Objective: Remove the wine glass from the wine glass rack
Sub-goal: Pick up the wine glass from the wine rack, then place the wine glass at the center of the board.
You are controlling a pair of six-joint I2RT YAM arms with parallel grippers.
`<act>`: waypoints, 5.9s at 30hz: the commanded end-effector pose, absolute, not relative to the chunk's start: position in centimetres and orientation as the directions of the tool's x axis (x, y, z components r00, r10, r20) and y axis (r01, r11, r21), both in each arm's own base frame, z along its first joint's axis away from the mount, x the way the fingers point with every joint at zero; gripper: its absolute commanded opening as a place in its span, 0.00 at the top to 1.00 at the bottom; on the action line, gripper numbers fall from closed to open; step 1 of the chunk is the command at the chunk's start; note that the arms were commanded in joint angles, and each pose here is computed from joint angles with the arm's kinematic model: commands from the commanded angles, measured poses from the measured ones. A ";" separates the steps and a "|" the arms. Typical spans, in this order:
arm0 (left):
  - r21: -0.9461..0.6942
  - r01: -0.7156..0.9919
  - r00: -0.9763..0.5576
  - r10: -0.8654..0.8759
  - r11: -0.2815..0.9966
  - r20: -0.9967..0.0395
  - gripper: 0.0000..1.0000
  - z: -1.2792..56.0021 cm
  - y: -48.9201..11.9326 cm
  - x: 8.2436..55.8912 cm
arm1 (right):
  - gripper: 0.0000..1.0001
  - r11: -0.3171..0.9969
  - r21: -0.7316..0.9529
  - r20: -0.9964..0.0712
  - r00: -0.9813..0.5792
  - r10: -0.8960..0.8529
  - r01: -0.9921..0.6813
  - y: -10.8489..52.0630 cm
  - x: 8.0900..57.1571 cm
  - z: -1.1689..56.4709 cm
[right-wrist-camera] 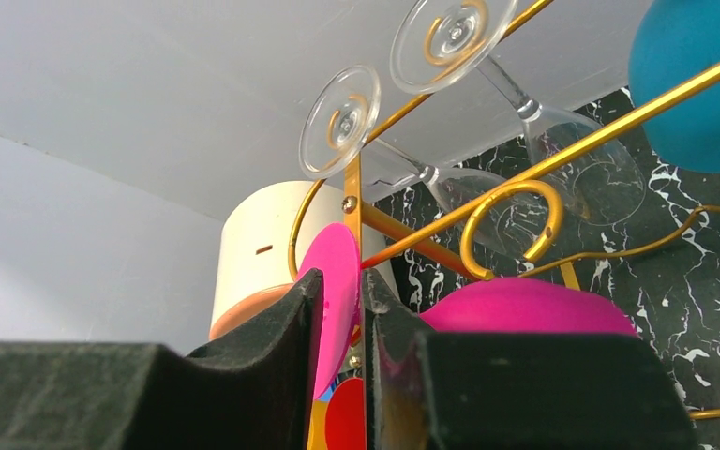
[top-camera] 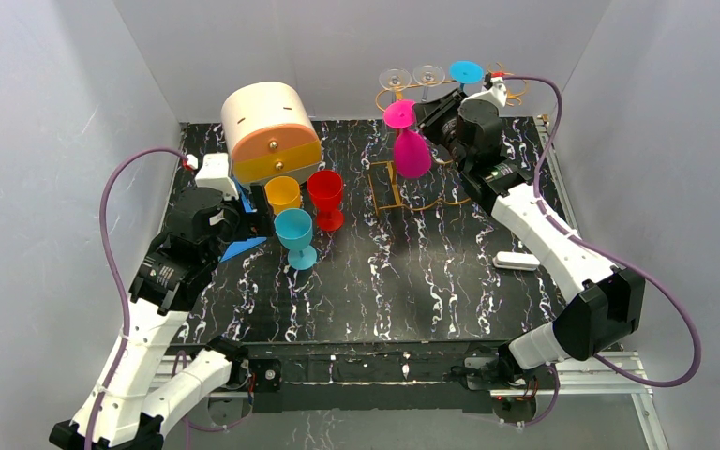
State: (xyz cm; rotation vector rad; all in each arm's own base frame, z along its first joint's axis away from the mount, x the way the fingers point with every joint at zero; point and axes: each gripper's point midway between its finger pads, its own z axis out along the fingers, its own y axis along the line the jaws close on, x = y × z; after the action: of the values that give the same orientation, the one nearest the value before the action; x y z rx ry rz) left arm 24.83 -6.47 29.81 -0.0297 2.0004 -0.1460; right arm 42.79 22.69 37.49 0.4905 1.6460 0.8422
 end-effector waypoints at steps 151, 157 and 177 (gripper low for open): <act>-0.607 0.696 -0.638 -0.058 0.384 -0.768 0.91 29.5 -29.6 20.6 | 0.99 0.043 0.595 -0.798 -0.584 0.146 -0.802 28.9 19.8 33.1; -0.617 0.699 -0.649 -0.041 0.362 -0.760 1.00 29.4 -29.8 20.3 | 0.95 0.063 0.610 -0.788 -0.596 0.156 -0.790 28.6 19.7 32.9; -0.588 0.757 -0.602 -0.044 0.286 -0.797 1.00 31.3 -30.1 19.3 | 0.47 0.026 0.722 -0.689 -0.714 0.122 -0.692 27.4 16.2 29.1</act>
State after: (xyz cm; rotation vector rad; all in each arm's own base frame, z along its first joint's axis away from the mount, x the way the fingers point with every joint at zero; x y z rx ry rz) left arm 20.02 -29.90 30.12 0.5867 1.8971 -1.3609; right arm 17.36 27.20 27.75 -0.5537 1.7642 1.6666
